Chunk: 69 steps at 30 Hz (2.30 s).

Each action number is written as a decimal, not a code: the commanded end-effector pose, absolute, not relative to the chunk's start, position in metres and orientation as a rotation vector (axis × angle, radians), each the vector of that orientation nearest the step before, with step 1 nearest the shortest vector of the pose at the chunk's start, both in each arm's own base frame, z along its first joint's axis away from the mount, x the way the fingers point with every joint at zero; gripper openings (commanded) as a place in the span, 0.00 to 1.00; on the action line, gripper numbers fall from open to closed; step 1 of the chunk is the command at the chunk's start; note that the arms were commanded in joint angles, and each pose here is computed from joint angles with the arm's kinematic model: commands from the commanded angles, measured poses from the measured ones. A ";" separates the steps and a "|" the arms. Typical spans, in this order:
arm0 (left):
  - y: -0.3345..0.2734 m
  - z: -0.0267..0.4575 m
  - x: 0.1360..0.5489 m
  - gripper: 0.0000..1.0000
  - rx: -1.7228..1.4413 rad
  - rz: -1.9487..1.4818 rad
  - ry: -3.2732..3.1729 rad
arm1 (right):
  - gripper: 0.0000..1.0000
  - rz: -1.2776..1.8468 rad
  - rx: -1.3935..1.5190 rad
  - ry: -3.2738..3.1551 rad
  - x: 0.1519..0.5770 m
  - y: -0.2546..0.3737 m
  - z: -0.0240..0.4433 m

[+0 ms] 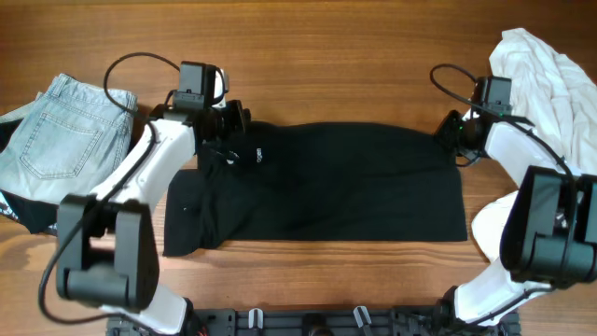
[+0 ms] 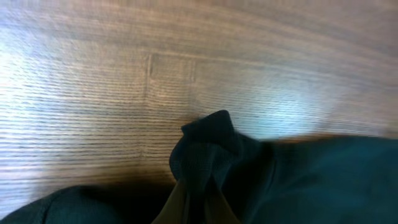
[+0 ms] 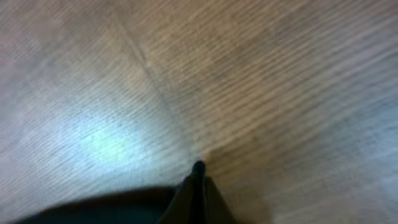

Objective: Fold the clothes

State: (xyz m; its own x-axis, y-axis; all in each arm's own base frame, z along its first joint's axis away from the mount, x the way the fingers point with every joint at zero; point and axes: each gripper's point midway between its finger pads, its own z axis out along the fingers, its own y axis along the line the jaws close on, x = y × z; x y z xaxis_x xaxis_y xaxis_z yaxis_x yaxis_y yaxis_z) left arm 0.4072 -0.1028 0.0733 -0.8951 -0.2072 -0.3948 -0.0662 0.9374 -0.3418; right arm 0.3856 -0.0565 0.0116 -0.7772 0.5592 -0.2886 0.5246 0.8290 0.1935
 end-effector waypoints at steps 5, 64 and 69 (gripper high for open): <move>-0.091 0.119 0.366 0.04 -0.223 -0.420 2.684 | 0.04 -0.159 0.820 2.671 0.351 -0.089 0.081; -0.038 0.038 0.218 0.04 -0.648 0.141 3.369 | 0.59 -0.213 0.729 3.071 0.266 -0.071 0.067; -0.030 0.032 0.252 0.06 -0.718 0.129 3.210 | 0.62 -0.216 0.731 3.090 0.262 -0.070 0.067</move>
State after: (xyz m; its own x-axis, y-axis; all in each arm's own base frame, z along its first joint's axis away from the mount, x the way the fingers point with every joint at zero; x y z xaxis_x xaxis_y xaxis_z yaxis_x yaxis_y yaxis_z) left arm 0.2346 -0.0414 0.0305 -0.8994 -0.3807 0.2151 -0.3733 0.9246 0.0757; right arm 0.2627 -0.0703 0.0648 -0.8910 0.4539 0.0063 0.4482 0.8818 -0.1469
